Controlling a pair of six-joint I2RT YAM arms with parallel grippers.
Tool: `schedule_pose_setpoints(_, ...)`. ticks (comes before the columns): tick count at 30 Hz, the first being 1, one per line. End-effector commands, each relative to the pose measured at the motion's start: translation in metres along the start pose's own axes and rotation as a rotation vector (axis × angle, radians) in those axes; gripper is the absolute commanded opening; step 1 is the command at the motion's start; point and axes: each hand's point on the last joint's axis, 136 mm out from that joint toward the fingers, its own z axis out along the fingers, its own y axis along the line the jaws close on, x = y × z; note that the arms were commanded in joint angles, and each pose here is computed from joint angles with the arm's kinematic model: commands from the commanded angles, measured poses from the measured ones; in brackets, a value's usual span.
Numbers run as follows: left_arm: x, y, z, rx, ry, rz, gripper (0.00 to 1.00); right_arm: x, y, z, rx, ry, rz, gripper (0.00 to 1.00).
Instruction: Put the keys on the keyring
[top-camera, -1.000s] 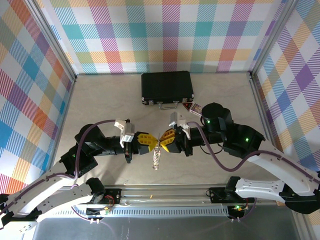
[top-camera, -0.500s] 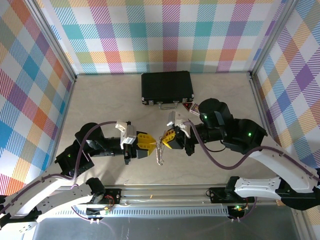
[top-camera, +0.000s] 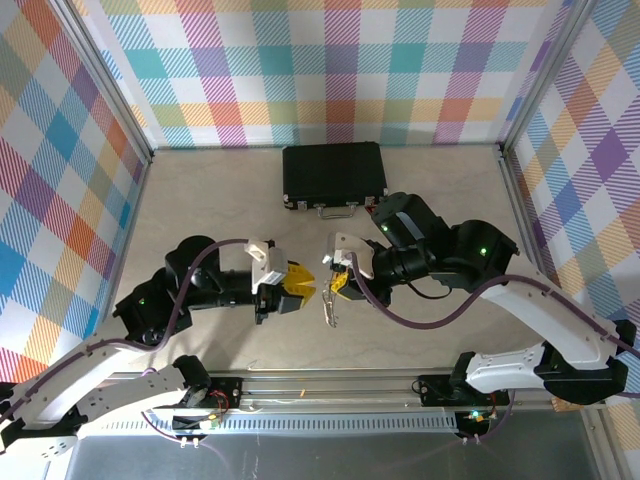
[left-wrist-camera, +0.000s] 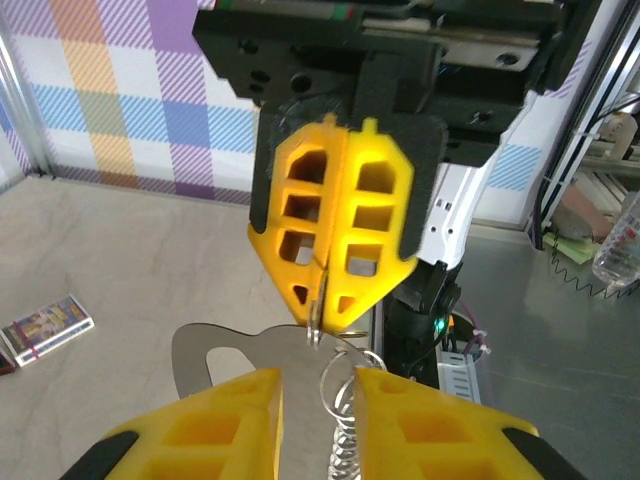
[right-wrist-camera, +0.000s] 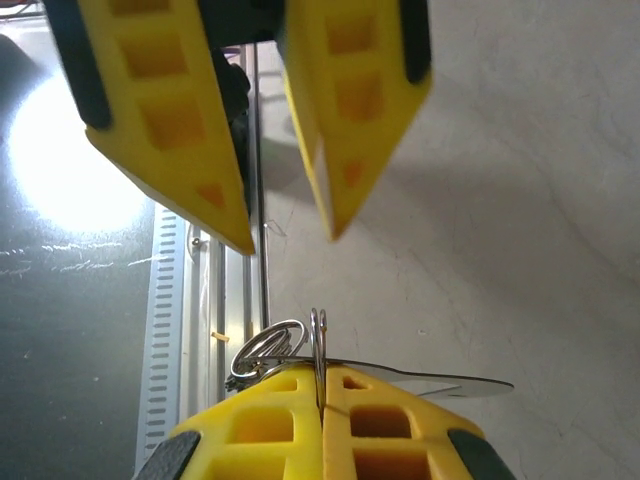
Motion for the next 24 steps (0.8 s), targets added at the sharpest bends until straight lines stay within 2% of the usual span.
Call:
schedule_pose_setpoints(1, -0.018, -0.004, 0.001, 0.025, -0.055, 0.028, 0.27, -0.007, 0.006, -0.007, -0.016, -0.033, -0.035, 0.00)
schedule_pose_setpoints(11, -0.022, -0.004, 0.015, 0.067, -0.089, 0.007, 0.27, -0.006, 0.008, 0.000, -0.037, -0.032, -0.029, 0.00)
schedule_pose_setpoints(24, -0.005, -0.001, 0.023, 0.067, -0.031, 0.003, 0.22, -0.010, 0.011, 0.000, -0.057, -0.047, -0.031, 0.00)
